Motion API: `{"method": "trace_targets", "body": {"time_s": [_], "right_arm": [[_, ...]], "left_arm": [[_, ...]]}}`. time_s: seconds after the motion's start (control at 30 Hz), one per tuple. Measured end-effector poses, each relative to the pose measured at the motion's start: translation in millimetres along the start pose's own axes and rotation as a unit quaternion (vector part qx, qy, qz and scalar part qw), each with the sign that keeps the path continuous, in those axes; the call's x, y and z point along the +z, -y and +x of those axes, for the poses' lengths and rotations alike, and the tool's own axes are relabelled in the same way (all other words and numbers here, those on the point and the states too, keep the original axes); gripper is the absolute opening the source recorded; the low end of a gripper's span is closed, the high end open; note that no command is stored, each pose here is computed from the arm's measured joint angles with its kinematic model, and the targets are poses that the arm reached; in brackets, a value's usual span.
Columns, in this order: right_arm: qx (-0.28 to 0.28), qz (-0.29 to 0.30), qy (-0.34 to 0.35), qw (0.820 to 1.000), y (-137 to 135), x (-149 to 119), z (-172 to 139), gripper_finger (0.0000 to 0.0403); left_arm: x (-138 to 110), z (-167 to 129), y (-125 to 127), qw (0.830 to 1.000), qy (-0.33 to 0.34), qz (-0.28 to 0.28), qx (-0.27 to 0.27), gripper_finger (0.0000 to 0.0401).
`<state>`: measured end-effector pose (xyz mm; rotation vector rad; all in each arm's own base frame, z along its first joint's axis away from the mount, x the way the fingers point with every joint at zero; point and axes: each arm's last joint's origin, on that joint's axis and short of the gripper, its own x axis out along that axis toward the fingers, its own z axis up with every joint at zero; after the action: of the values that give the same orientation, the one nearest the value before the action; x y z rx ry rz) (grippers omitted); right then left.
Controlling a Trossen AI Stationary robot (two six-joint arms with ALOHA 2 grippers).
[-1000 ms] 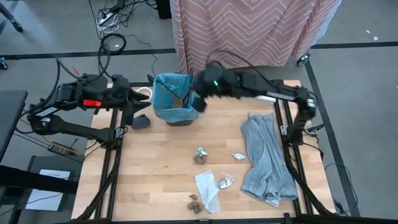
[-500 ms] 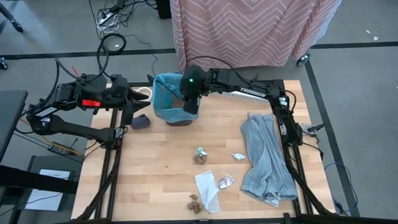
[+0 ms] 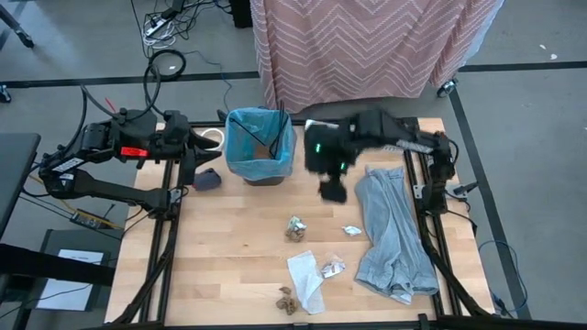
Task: Place trash/remove bag and relplace
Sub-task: Put the white paper into the black trash bin
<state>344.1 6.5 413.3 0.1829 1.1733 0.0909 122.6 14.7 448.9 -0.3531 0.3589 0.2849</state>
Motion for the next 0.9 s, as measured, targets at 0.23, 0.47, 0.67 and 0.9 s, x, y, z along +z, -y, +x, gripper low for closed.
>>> {"method": "trace_targets", "body": {"time_s": [0.23, 0.47, 0.67, 0.9], "right_arm": [[-0.076, -0.08, -0.155, 0.982, -80.1, -56.4, 71.9, 0.0227], [-0.089, -0.015, -0.209, 0.974, -83.6, -115.5, 139.6, 0.0229], [-0.094, 0.037, -0.163, 0.981, -61.0, -143.0, 177.6, 0.023], [-0.082, 0.07, -0.138, 0.985, -38.8, -160.4, 209.7, 0.0232]], "left_arm": [[-0.1, 0.0, 0.5, 1.0, -0.003, -0.001, -0.008, 0.0162], [0.0, 0.9, 0.9, 1.0, -0.004, -0.001, -0.012, 0.0162], [-0.1, 1.1, 0.9, 1.0, -0.005, -0.001, -0.012, 0.0162], [-0.2, 1.1, 0.9, 1.0, -0.005, -0.002, -0.012, 0.0162]]}}
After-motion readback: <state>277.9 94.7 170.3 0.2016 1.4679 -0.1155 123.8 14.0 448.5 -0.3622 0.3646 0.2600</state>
